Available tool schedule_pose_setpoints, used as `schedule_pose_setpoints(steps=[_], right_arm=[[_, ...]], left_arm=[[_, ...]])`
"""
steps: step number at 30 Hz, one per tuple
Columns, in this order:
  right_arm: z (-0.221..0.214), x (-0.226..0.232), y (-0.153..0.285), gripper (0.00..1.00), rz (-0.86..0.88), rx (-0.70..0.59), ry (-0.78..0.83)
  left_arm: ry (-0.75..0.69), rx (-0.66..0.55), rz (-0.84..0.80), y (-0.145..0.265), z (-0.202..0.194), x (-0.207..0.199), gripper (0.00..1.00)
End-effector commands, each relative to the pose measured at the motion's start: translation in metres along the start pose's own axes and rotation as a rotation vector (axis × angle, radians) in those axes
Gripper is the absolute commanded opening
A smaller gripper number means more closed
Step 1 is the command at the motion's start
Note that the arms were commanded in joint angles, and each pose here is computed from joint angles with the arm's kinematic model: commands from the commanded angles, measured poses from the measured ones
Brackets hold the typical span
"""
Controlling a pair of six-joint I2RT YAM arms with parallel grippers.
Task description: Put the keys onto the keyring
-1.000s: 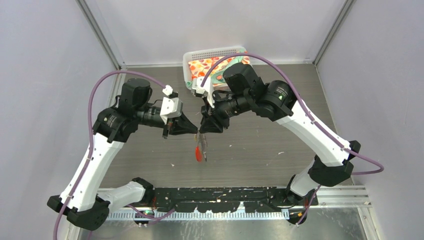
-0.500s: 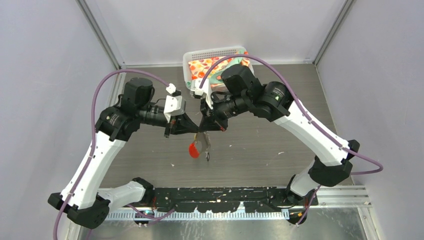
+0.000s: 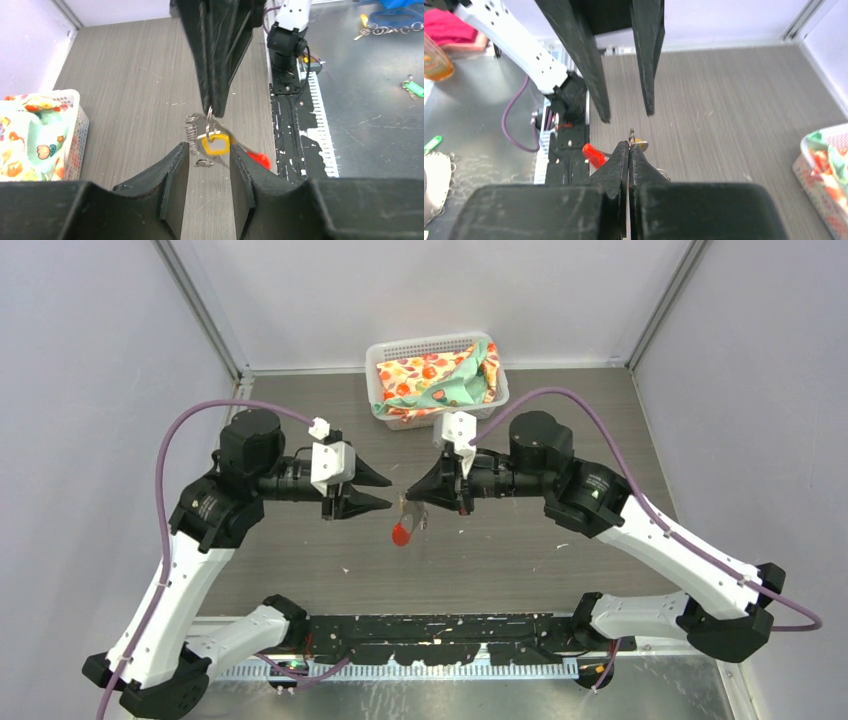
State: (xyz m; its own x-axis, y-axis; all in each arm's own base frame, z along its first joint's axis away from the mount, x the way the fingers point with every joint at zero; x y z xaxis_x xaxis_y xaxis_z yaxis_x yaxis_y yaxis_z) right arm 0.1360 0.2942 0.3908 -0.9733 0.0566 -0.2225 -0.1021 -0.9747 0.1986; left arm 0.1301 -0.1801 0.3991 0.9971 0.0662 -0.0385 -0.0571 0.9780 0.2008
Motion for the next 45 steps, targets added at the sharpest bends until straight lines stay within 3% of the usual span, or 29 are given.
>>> schedule_pose_setpoints(steps=[1,6,9,15,18,21,24,29,40,45], right_arm=[[0.048,-0.006,0.008,0.01,-0.053,-0.271,0.102],[0.045,-0.002,0.007,0.01,-0.035,-0.294,0.090],[0.044,-0.002,0.006,0.01,-0.033,-0.300,0.087],[0.041,-0.002,0.005,0.01,-0.033,-0.289,0.089],[0.041,-0.002,0.007,0.01,-0.037,-0.282,0.099],[0.041,-0.001,0.008,0.01,-0.033,-0.275,0.101],[0.041,-0.001,0.009,0.01,-0.029,-0.270,0.100],[0.041,0.000,0.010,0.01,-0.028,-0.268,0.101],[0.040,0.000,0.012,0.01,-0.023,-0.247,0.109],[0.041,0.001,0.012,0.01,-0.015,-0.249,0.110]], left_arm=[[-0.058,-0.025,0.089,-0.001,0.002,0.014,0.36],[-0.065,-0.091,0.117,-0.002,0.013,0.018,0.36],[-0.044,-0.101,0.087,-0.002,0.017,0.013,0.29],[-0.013,-0.050,-0.085,0.000,0.006,-0.014,0.20],[-0.047,-0.023,-0.088,0.003,0.000,-0.017,0.18],[-0.081,0.001,-0.026,0.005,-0.004,-0.010,0.22],[-0.101,0.008,0.010,0.007,-0.003,-0.005,0.38],[-0.109,0.024,-0.019,0.009,-0.005,-0.012,0.42],[0.010,-0.043,0.008,0.008,0.013,-0.013,0.22],[0.042,-0.046,-0.011,0.006,0.011,-0.013,0.18]])
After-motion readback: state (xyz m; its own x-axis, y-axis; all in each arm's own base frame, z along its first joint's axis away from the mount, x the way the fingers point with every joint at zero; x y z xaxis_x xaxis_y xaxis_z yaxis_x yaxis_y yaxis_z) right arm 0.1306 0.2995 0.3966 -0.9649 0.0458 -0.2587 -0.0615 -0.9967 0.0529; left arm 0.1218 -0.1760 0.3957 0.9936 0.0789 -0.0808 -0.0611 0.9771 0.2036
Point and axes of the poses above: each gripper's point midway between its finger pads, its own y axis back along the fingers, its own x axis along the line the jaws close on, z = x × y, the point moved 5 cm from there along y, back along the fingers, and after that the axes turned 12 degrees about y, right-handed, at the moved point
